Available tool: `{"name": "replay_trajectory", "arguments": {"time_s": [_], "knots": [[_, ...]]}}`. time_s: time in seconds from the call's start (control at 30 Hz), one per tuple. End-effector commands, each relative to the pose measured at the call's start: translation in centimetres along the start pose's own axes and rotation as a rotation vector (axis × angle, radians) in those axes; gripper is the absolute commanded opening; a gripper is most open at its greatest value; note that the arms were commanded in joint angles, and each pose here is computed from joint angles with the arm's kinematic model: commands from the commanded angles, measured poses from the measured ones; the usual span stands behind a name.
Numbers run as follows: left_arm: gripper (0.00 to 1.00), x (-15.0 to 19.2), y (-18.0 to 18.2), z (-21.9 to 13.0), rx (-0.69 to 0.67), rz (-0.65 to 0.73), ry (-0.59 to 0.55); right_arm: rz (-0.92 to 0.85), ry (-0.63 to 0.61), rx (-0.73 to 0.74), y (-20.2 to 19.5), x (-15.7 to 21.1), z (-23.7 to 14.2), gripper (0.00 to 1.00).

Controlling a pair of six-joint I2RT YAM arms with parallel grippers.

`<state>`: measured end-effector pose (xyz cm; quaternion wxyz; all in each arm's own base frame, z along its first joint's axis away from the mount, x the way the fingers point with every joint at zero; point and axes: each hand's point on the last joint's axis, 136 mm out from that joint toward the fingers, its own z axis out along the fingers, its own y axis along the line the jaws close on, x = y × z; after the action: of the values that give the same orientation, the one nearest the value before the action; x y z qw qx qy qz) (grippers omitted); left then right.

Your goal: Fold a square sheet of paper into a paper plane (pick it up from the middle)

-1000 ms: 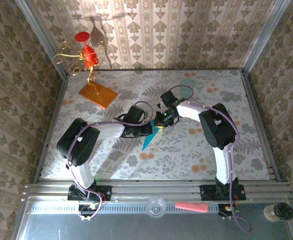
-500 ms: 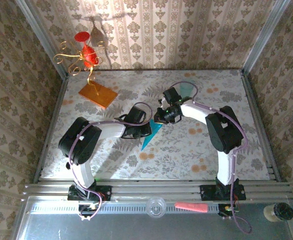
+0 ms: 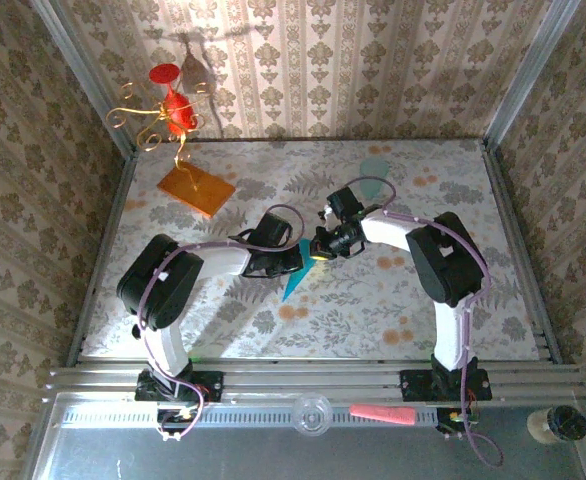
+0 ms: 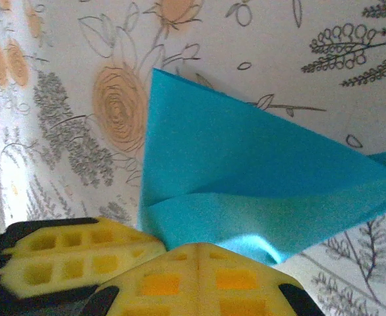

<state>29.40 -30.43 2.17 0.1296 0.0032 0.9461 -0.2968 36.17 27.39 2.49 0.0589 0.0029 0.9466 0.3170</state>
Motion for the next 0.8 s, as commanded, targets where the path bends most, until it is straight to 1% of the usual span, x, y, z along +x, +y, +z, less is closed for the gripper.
{"name": "replay_trajectory", "arguments": {"time_s": [0.0,0.07,0.27,0.33,0.53,0.63,0.77], "knots": [[0.00,1.9,2.6,0.8,-0.088,-0.015,0.050,0.023,0.036,-0.002,-0.5,0.6,1.3,0.03],[0.00,1.6,2.1,0.6,-0.074,-0.002,0.043,0.030,0.044,0.010,-1.0,0.8,1.6,0.03],[0.00,-0.4,-2.7,-1.6,0.091,0.107,-0.027,0.046,0.051,0.089,-3.5,1.2,2.4,0.03],[0.00,-0.4,-3.5,-2.1,0.115,0.117,-0.030,0.047,0.054,0.088,-3.8,1.2,2.6,0.02],[0.02,1.9,-1.8,-0.4,0.095,0.079,0.052,0.048,0.058,0.086,-4.1,1.4,3.0,0.02],[0.00,2.9,-0.8,0.3,0.071,0.055,0.091,0.044,0.059,0.085,-4.1,1.5,3.0,0.02],[0.00,3.9,0.6,0.6,0.032,0.020,0.114,0.041,0.053,0.084,-4.4,1.4,3.0,0.02]]}}
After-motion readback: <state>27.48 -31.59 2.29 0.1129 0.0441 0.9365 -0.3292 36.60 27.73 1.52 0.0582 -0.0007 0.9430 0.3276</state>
